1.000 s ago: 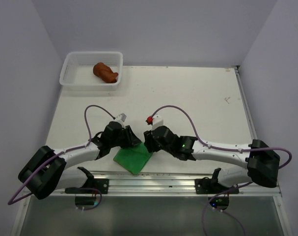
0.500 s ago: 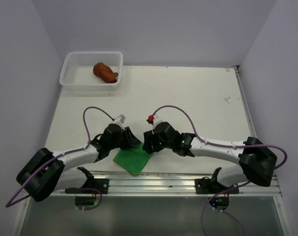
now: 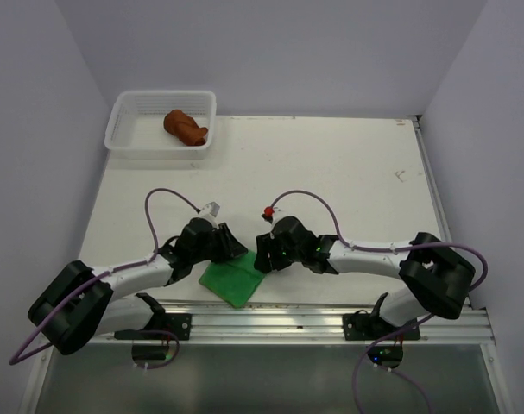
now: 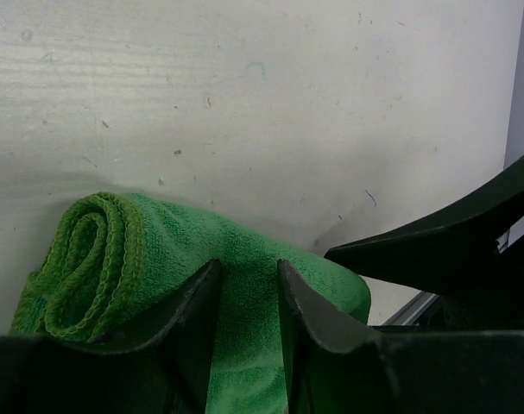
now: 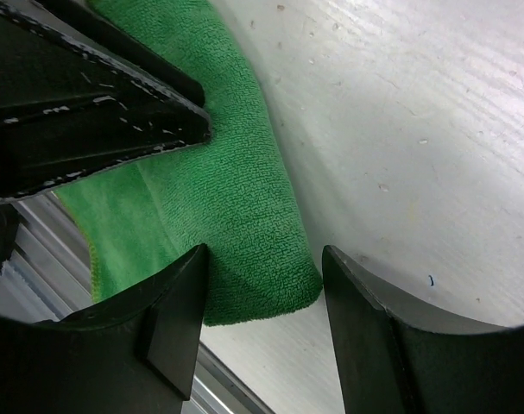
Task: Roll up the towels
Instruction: Roll the towel
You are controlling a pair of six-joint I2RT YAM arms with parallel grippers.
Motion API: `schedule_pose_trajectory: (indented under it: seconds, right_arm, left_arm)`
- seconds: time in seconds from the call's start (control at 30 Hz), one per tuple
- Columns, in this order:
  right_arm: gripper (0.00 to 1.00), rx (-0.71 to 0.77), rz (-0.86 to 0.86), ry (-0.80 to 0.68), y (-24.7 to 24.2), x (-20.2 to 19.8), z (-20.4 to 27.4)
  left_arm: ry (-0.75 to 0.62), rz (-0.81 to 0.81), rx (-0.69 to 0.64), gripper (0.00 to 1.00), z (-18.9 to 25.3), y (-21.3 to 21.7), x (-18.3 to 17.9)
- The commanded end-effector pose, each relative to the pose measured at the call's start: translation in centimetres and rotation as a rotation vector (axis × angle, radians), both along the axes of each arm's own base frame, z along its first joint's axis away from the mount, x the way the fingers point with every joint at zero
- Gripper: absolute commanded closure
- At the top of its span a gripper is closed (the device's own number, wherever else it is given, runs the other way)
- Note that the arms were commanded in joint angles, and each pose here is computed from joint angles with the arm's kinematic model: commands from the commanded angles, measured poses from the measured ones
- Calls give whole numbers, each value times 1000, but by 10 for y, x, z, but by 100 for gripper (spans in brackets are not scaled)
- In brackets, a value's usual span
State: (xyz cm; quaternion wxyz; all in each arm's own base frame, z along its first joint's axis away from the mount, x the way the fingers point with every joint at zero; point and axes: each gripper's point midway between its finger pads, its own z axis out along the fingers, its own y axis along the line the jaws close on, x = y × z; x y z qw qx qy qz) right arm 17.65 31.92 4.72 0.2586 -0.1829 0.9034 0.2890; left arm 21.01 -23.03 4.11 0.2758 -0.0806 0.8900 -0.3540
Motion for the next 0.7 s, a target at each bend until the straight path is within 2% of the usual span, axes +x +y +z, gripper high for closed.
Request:
schedule_pose_trajectory:
  seconds: [0.0, 0.1, 0.2, 0.3, 0.43, 0.67]
  right_arm:
    - [42, 53, 23, 44, 7, -10, -5]
    - [48, 55, 29, 57, 6, -13, -9]
    - [69, 47, 36, 42, 2, -14, -8]
    - [79, 36, 46, 10, -2, -13, -4]
    - [100, 5, 14, -47, -11, -4, -3]
    - [100, -52, -167, -173, -37, 23, 2]
  left_arm:
    - [120, 5, 135, 63, -41, 26, -29]
    - [117, 10, 134, 63, -40, 27, -29]
    - [114, 14, 135, 62, -40, 28, -28]
    - [106, 19, 137, 62, -36, 26, -25]
    - [74, 19, 129, 60, -25, 20, -14]
    - [14, 5, 133, 58, 6, 9, 16]
